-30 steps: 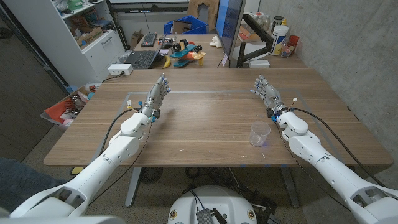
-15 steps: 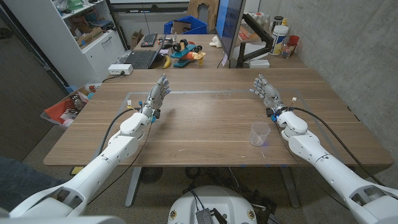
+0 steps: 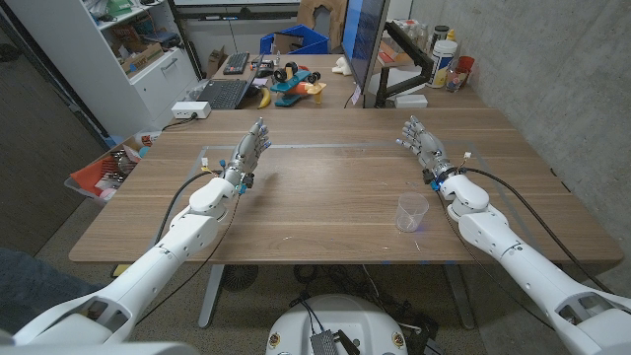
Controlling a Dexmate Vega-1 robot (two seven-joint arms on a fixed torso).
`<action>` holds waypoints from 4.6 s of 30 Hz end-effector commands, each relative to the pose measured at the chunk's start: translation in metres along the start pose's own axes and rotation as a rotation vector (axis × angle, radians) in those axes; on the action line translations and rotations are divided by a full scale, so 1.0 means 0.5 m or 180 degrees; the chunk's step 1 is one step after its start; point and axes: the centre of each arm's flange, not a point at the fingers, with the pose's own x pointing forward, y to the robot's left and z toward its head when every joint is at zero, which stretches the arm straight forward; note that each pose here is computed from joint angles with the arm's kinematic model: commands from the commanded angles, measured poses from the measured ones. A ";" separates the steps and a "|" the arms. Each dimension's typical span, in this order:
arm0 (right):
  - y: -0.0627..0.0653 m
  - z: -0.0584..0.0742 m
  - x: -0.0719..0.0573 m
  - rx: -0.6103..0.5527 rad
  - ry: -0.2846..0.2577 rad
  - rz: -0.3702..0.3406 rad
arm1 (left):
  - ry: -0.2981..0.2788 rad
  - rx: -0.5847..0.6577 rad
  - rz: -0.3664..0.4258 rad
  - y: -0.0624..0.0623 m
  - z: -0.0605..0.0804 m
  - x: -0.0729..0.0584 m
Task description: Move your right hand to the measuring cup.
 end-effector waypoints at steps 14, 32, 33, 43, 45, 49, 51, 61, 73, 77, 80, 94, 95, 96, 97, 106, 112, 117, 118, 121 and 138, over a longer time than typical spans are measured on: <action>-0.009 0.034 -0.007 -0.0174 -0.0151 0.0090 | 0.0014 0.0062 0.0014 0.007 0.004 -0.003; -0.017 0.050 -0.024 -0.0191 -0.0447 0.0213 | 0.0020 0.0109 -0.0007 0.006 0.013 0.002; -0.018 0.050 -0.025 -0.0208 -0.0459 0.0230 | 0.0023 0.0110 -0.0005 0.006 0.013 0.002; -0.023 0.052 -0.035 -0.0269 -0.0547 0.0270 | 0.0062 0.0141 -0.0038 0.004 0.013 0.004; -0.023 0.054 -0.037 -0.0308 -0.0558 0.0283 | 0.0063 0.0149 -0.0041 0.004 0.014 0.004; -0.023 0.060 -0.041 -0.0381 -0.0604 0.0304 | 0.0063 0.0155 -0.0053 0.003 0.016 0.005; -0.024 0.064 -0.044 -0.0397 -0.0634 0.0313 | 0.0069 0.0158 -0.0059 0.003 0.016 0.005; -0.020 0.079 -0.059 -0.0524 -0.0768 0.0321 | 0.0085 0.0156 -0.0088 0.006 0.016 0.004; -0.015 0.089 -0.080 -0.0626 -0.0892 0.0348 | 0.0119 0.0183 -0.0089 0.015 0.013 -0.001; -0.011 0.091 -0.086 -0.0654 -0.0908 0.0352 | 0.0124 0.0177 -0.0107 0.016 0.011 0.000; -0.007 0.092 -0.089 -0.0674 -0.0922 0.0363 | 0.0126 0.0175 -0.0118 0.016 0.011 0.000; 0.011 0.108 -0.108 -0.0803 -0.0967 0.0397 | 0.0120 0.0171 -0.0170 0.017 0.013 0.000; 0.011 0.109 -0.109 -0.0796 -0.0968 0.0391 | 0.0116 0.0167 -0.0169 0.017 0.014 0.000; 0.011 0.109 -0.110 -0.0780 -0.0967 0.0390 | 0.0113 0.0168 -0.0166 0.018 0.014 0.000; 0.010 0.110 -0.112 -0.0782 -0.0970 0.0395 | 0.0112 0.0166 -0.0167 0.018 0.014 0.000; 0.008 0.124 -0.130 -0.0878 -0.1047 0.0403 | 0.0111 0.0182 -0.0197 0.011 0.017 0.001; 0.010 0.129 -0.139 -0.0936 -0.1096 0.0407 | 0.0106 0.0177 -0.0196 0.008 0.017 0.001; 0.013 0.126 -0.146 -0.1011 -0.1142 0.0390 | 0.0107 0.0169 -0.0194 0.005 0.016 0.001; 0.014 0.125 -0.148 -0.1021 -0.1150 0.0386 | 0.0109 0.0168 -0.0194 0.004 0.015 0.001; 0.014 0.124 -0.155 -0.1045 -0.1164 0.0370 | 0.0120 0.0174 -0.0201 0.002 0.013 0.002; 0.009 0.137 -0.185 -0.1205 -0.1312 0.0343 | 0.0126 0.0173 -0.0184 -0.004 0.012 0.008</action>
